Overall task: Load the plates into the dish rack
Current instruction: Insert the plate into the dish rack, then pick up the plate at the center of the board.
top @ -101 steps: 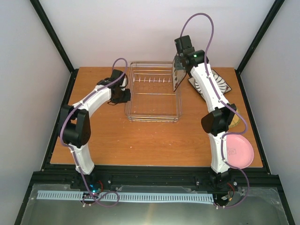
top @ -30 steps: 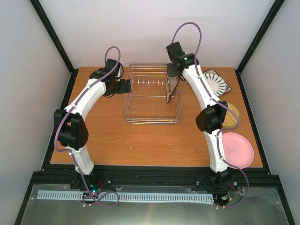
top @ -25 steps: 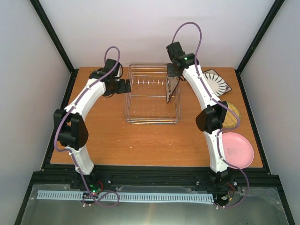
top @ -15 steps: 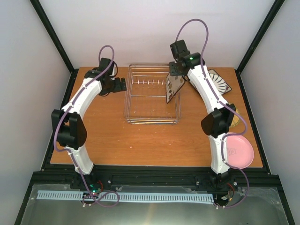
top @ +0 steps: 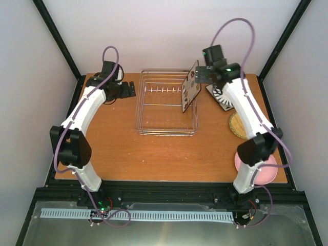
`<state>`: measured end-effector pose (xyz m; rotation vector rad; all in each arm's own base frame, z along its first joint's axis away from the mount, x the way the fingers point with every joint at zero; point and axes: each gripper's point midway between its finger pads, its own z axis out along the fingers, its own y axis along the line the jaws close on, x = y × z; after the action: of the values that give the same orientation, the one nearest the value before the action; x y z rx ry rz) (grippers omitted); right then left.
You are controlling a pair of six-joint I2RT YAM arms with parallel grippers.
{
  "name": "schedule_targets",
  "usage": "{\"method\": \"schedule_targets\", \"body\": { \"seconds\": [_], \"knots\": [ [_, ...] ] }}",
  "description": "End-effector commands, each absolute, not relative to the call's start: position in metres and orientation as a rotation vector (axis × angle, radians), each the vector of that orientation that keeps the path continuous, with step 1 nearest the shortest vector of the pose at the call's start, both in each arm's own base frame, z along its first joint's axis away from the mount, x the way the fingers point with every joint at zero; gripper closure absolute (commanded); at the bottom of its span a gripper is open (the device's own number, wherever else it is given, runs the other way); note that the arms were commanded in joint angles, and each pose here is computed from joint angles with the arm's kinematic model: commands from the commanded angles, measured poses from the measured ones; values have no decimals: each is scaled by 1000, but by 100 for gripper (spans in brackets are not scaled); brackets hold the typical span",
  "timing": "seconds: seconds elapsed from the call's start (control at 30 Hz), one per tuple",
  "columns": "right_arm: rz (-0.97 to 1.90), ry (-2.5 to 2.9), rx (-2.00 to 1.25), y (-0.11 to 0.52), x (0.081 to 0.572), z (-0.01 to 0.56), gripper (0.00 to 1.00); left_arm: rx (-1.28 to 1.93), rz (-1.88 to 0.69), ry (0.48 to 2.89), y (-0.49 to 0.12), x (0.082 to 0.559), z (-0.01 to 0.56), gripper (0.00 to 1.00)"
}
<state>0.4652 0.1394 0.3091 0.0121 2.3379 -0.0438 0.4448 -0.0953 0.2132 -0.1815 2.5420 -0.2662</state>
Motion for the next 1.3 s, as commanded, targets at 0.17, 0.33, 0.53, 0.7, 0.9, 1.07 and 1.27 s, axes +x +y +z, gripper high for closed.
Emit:
{"method": "schedule_targets", "body": {
  "seconds": [0.17, 0.33, 0.53, 0.7, 0.9, 1.07, 1.27],
  "knots": [
    [268, 2170, 614, -13, 438, 321, 0, 17, -626, 2289, -137, 437, 281, 0],
    [476, 2274, 633, -35, 433, 287, 0, 86, -814, 2204, -160, 431, 301, 0],
    [304, 2455, 626, -59, 433, 234, 2, 140, -856, 2167, -165, 420, 309, 0],
    [67, 2606, 741, -94, 443, 207, 38, 165, -806, 2152, -160, 414, 314, 0],
    [78, 2608, 789, -102, 483, 184, 61, 150, -753, 2205, -153, 412, 302, 0],
    [143, 2626, 854, -101, 507, 158, 61, 133, -698, 2223, -146, 414, 297, 0],
    [196, 2646, 905, -102, 528, 125, 64, 110, -650, 2259, -141, 420, 286, 0]
  ]
}}
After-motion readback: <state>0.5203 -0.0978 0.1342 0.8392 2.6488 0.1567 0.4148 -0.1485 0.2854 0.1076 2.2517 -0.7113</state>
